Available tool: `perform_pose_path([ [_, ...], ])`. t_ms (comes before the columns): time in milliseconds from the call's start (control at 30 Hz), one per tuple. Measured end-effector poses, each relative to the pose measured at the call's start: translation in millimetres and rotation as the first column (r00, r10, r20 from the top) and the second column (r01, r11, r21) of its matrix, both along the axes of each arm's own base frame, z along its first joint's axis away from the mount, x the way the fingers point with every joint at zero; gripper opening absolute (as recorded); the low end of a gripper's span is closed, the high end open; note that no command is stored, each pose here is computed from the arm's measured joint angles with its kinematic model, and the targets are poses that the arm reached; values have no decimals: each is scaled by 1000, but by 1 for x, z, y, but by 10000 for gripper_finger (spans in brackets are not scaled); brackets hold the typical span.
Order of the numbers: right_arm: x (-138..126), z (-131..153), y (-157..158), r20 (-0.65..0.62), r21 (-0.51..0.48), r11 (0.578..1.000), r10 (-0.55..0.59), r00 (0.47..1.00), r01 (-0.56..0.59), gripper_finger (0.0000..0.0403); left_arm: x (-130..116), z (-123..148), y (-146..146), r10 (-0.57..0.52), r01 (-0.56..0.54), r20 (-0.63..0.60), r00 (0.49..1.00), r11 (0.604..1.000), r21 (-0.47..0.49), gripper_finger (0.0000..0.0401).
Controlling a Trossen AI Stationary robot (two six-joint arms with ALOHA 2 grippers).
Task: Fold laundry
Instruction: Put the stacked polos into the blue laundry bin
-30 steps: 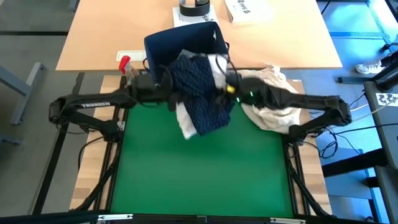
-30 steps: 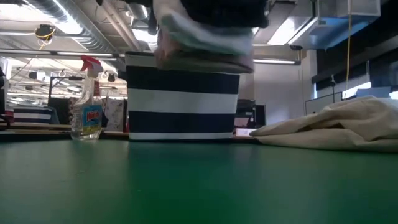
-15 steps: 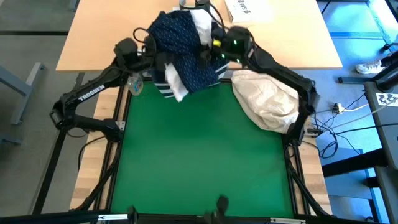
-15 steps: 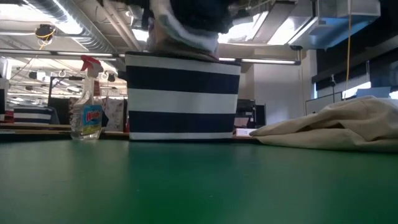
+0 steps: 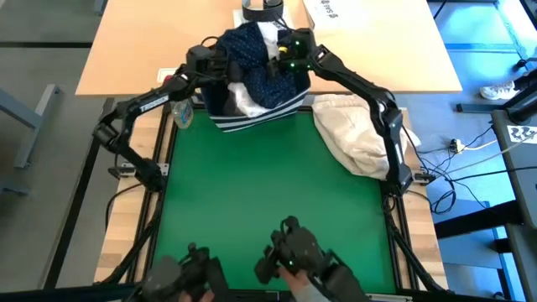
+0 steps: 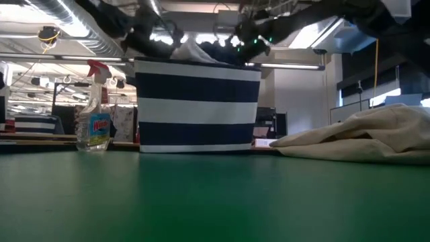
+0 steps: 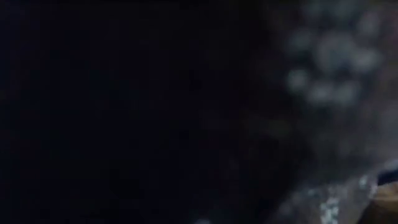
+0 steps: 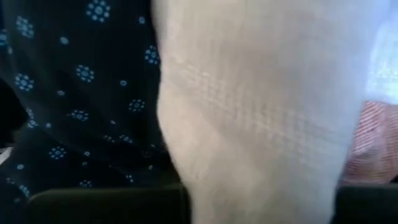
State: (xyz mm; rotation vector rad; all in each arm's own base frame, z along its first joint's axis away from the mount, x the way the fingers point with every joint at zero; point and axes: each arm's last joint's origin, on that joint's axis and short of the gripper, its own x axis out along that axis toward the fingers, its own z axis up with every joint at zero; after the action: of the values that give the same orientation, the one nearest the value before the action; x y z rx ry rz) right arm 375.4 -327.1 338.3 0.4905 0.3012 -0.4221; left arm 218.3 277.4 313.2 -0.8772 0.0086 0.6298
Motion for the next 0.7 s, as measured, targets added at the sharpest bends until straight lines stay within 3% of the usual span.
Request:
perform_pose_path([
  [233, 6, -50, -21, -98, 76, 997, 18, 995, -10, 64, 3, -50, 22, -2, -17, -156, 988, 992, -121, 103],
  [367, 9, -69, -27, -146, 84, 996, 22, 989, -10, 64, 4, -70, 28, -18, -19, -250, 968, 989, -144, 110],
  [600, 12, -87, -29, -219, 62, 998, 25, 975, -12, 67, 3, -79, 29, -8, -24, -376, 927, 996, -81, 127],
  [700, 12, -89, -30, -233, 35, 999, 21, 972, -13, 100, 3, -80, 29, -4, -27, -386, 923, 997, -75, 128],
])
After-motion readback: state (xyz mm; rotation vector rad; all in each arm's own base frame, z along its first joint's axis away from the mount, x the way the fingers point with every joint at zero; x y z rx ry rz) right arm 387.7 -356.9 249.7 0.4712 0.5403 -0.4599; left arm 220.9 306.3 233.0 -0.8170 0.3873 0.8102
